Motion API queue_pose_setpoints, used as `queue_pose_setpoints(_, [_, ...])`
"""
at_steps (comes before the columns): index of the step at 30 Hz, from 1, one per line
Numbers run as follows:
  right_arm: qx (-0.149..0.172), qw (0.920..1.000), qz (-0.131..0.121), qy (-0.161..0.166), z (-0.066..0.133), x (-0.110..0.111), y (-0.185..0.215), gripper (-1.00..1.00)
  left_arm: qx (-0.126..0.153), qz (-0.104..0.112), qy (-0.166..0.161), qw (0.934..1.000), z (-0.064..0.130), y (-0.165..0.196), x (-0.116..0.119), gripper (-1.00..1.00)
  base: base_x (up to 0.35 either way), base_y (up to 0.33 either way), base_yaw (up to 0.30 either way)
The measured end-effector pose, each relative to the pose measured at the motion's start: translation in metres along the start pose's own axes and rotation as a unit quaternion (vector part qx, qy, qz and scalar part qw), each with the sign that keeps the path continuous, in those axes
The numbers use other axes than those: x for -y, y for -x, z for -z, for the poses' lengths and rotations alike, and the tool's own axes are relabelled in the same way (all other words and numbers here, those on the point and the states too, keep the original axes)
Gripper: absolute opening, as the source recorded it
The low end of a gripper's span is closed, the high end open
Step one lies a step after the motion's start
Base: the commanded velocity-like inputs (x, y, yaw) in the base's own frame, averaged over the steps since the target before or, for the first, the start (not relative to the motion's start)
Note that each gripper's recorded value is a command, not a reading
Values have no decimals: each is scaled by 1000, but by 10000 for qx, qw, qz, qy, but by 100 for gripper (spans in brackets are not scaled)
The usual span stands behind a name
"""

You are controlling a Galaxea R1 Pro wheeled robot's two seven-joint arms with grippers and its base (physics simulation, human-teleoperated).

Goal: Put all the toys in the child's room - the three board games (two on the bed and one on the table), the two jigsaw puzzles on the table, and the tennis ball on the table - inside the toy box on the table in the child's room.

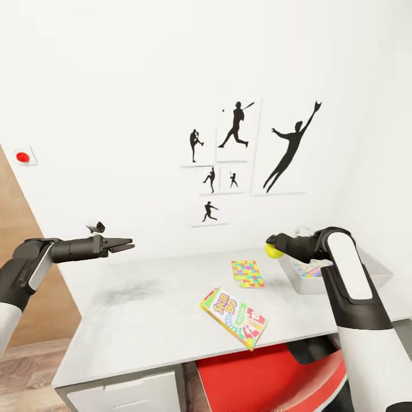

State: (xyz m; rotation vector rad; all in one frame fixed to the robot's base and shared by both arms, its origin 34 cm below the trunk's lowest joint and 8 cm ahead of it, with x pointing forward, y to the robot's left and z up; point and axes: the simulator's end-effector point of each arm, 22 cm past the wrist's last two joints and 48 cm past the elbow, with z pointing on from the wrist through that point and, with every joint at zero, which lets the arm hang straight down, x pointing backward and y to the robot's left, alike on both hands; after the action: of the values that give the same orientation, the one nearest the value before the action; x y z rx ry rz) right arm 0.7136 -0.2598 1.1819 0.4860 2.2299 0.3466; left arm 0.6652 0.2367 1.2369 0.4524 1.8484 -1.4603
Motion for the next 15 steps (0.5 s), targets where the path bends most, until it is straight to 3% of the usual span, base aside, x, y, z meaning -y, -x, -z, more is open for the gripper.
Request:
queue_pose_setpoints(6, [33,10000,-15,27,1,-3,4,-100,1,-2,5,10000,1,0,0,100,-8,-29,0])
queue_pose_setpoints(11, [541,9984,22,192,28,-37,66,-100,7,-6,0,10000,1,1,1,100,-1,-2,0])
queue_pose_setpoints(15, [649,9978,75,-129,34,-45,102,-100,78,-19,13,10000,5,5,1,100,0,0,0])
